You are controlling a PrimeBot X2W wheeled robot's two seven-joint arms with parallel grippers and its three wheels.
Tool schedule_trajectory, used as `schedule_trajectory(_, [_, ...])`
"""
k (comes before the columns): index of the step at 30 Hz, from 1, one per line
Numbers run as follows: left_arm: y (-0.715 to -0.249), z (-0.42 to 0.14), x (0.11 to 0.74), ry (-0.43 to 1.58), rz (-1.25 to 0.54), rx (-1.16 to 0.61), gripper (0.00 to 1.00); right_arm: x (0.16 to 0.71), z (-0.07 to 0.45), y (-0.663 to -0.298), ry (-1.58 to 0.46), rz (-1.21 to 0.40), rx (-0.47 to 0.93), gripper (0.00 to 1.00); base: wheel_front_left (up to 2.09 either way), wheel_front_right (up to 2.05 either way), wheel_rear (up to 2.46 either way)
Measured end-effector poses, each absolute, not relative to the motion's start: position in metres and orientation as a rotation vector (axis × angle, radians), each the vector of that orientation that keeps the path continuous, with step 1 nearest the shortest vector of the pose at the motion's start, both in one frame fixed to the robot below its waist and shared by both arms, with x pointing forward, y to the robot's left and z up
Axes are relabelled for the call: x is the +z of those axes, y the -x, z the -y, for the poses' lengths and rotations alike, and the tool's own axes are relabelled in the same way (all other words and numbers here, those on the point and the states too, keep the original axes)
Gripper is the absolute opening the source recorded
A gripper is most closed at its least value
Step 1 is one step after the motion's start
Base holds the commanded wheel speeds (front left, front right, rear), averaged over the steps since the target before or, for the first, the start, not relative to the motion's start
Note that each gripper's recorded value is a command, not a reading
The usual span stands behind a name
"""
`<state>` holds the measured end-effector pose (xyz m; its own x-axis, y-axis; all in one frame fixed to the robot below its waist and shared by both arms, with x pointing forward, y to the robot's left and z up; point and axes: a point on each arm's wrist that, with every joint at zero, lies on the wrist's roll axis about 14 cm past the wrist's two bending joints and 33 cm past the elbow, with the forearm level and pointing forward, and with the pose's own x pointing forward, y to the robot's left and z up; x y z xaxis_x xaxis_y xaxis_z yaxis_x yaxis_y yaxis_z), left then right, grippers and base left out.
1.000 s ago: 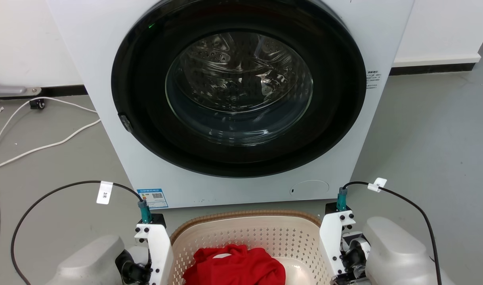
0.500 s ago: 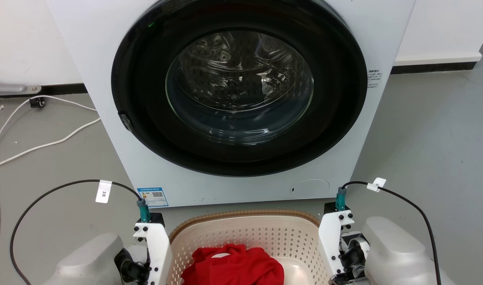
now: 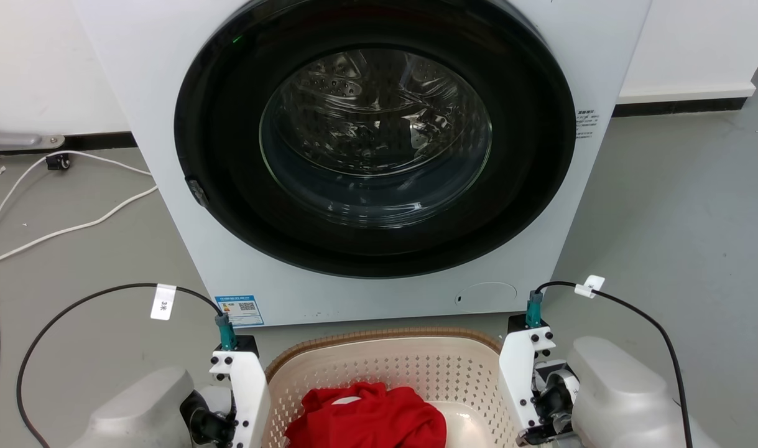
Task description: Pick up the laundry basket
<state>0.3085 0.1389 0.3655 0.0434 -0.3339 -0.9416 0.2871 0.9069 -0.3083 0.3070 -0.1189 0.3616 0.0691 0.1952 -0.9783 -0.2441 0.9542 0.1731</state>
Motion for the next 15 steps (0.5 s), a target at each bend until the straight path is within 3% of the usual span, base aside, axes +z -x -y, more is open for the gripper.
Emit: schedule_trajectory(15, [-0.3085, -0.1399, 0.3643, 0.045, -1.455, -0.469, 0.0, 0.3629, 0.118, -0.3097, 0.041, -1.46, 0.333, 0.0, 0.0, 0.0, 0.0])
